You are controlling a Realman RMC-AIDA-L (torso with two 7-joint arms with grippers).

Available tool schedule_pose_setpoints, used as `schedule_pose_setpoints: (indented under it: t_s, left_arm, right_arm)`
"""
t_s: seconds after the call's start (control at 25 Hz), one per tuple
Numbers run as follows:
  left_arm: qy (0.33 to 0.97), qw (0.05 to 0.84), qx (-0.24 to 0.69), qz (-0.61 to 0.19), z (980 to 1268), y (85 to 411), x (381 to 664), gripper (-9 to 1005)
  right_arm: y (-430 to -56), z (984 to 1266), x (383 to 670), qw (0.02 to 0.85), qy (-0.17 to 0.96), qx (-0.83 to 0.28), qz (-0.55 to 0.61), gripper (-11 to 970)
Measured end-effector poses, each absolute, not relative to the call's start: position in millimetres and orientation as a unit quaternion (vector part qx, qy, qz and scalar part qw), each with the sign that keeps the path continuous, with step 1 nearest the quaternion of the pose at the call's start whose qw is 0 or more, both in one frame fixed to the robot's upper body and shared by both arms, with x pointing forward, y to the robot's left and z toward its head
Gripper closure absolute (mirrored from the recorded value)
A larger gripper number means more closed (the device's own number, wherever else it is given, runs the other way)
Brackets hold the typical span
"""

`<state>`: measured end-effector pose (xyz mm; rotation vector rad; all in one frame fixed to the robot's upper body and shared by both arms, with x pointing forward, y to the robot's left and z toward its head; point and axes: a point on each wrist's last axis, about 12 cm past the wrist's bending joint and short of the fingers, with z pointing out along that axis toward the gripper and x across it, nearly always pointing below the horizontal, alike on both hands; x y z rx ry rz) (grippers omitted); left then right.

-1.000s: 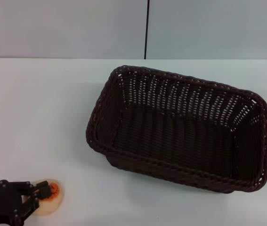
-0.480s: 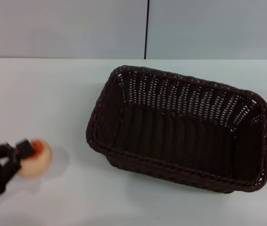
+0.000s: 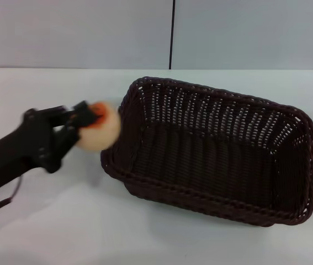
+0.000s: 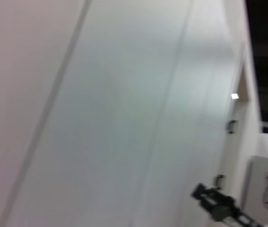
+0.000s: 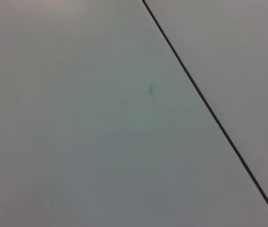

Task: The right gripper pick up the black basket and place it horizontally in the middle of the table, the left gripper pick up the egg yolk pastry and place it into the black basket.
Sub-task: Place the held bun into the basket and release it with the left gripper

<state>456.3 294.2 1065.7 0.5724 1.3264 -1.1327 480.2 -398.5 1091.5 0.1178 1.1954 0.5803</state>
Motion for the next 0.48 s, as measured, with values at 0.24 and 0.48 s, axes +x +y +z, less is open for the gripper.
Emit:
schedule_pose_setpoints:
  t_s: [0.24,0.48]
  left_arm:
    - [0.597,0.562,0.297,-0.49,1057.5,261.7,480.2,948]
    - [0.628,0.533,0.326,-0.464,1041.5,240.5,488.4,948]
  right_arm:
    - [-399.4,1090.1,477.5,0.785,0.556,0.057,0.268,564]
    - [-397.8,1088.0,476.7,0.781,0.559,0.057,0.272,564]
